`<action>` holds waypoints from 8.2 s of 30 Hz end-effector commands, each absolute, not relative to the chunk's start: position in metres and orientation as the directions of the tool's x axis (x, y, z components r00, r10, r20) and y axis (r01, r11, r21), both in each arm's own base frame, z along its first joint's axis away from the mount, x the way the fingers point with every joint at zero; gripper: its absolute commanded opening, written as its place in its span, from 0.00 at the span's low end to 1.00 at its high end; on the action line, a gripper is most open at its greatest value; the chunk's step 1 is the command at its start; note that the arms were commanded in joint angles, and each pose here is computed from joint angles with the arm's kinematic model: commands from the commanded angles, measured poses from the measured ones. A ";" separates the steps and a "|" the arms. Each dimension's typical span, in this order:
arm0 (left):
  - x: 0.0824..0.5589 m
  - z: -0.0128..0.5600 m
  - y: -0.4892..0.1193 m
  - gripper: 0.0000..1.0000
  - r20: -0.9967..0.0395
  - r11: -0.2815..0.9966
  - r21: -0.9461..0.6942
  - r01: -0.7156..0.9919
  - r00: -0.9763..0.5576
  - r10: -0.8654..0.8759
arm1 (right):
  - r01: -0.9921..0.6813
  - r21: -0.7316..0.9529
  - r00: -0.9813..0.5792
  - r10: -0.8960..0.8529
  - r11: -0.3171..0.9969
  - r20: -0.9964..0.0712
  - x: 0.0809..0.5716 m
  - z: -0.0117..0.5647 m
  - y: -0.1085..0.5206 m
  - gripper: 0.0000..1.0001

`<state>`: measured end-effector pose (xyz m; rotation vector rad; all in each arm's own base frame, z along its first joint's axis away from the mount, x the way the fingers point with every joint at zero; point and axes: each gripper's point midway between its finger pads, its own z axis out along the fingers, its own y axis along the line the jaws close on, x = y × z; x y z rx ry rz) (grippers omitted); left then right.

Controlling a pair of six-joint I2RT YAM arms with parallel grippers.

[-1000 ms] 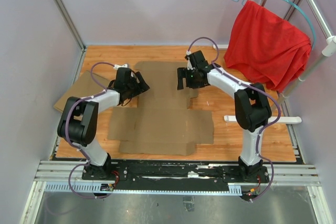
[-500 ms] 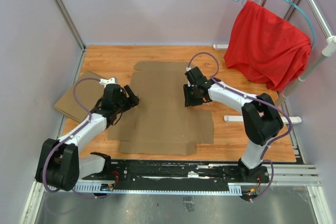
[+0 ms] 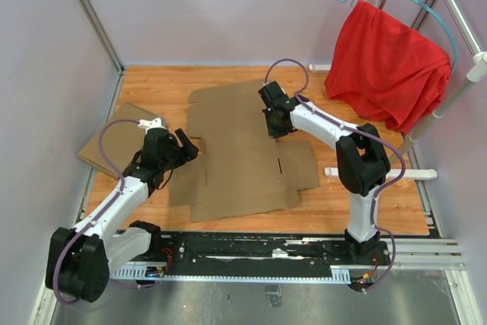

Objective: Fold the paper box

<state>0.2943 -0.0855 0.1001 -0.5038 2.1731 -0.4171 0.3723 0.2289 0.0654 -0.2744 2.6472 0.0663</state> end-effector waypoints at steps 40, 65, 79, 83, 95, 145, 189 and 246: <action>0.211 0.041 -0.122 0.77 -0.460 0.836 -0.512 -0.199 -0.758 -0.463 | -0.171 0.295 -0.914 -0.040 0.940 -0.404 0.213 0.067 0.172 0.89; 0.203 0.035 -0.120 0.81 -0.439 0.852 -0.458 -0.252 -0.770 -0.463 | -0.301 0.361 -0.900 -0.138 0.883 -0.413 0.190 0.072 0.223 0.51; 0.176 0.040 -0.134 0.79 -0.393 0.843 -0.484 -0.237 -0.801 -0.451 | -0.300 0.366 -0.931 -0.187 0.881 -0.314 0.191 0.018 0.246 0.52; 0.171 0.044 -0.139 0.78 -0.387 0.841 -0.492 -0.227 -0.808 -0.445 | -0.297 0.370 -0.934 -0.187 0.880 -0.304 0.190 0.012 0.249 0.51; 0.180 0.073 -0.164 0.75 -0.380 0.783 -0.593 -0.189 -0.791 -0.479 | -0.292 0.367 -0.933 -0.177 0.883 -0.314 0.190 0.014 0.246 0.51; 0.188 0.095 -0.138 0.74 -0.529 0.842 -0.493 -0.221 -0.692 -0.491 | 0.073 0.316 -0.872 0.215 0.946 -0.441 0.197 0.045 0.148 0.45; 0.139 0.073 -0.190 0.72 -0.269 0.704 -0.695 -0.145 -0.856 -0.442 | 0.024 0.317 -0.865 0.179 0.948 -0.468 0.198 0.063 0.148 0.61; 0.153 0.069 -0.266 0.71 -0.287 0.747 -0.665 -0.028 -0.913 -0.290 | -0.001 0.335 -0.873 0.163 0.942 -0.460 0.194 0.056 0.152 0.61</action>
